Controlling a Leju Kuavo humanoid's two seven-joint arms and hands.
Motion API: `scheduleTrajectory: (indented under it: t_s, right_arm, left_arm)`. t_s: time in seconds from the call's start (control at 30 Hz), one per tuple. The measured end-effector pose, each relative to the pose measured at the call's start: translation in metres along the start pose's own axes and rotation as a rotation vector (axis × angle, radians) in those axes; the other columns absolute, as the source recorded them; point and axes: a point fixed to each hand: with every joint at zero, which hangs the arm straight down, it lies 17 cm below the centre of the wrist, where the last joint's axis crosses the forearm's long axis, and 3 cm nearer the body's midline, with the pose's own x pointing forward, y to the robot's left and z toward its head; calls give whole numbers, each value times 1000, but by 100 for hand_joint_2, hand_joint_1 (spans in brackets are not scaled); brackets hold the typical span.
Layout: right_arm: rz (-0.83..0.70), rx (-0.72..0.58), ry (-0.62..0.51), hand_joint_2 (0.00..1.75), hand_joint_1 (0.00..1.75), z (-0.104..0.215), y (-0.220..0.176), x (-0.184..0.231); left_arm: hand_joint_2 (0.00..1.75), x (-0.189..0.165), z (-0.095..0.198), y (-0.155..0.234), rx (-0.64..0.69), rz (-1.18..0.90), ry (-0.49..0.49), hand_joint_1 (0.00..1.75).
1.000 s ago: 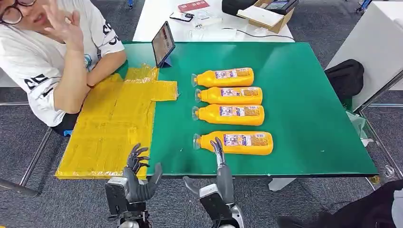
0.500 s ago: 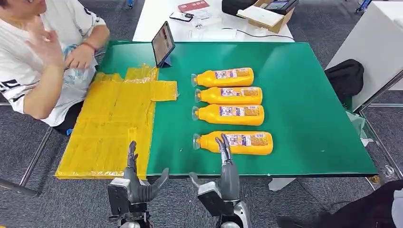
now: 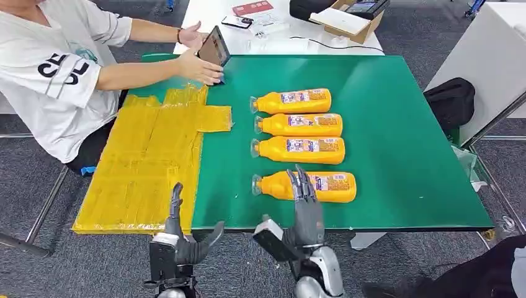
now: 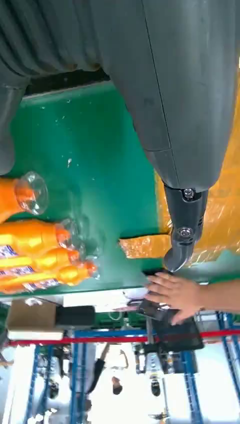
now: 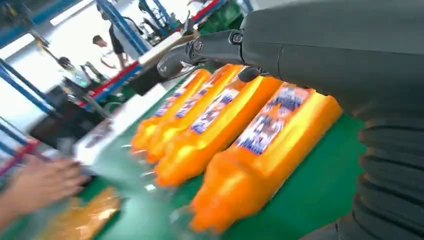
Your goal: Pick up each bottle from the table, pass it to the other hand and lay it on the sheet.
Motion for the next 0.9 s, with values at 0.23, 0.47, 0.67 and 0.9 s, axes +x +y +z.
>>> scheduleTrajectory:
  t_s: [0.23,0.47,0.67,0.9]
  right_arm:
    - [110,34,64,175,0,-20,-6,-30]
    - [170,61,94,175,0,-25,-2,-47]
    - [177,141,161,175,0,-22,12,-67]
    - [229,174,232,175,0,-20,15,-91]
  left_arm:
    - [175,-4,3,-10,-34,-25,3,0]
    - [175,-6,3,-13,-43,-21,9,0]
    - [175,-7,4,-14,-46,-22,12,0]
    - [175,-10,4,-14,-45,-22,26,0]
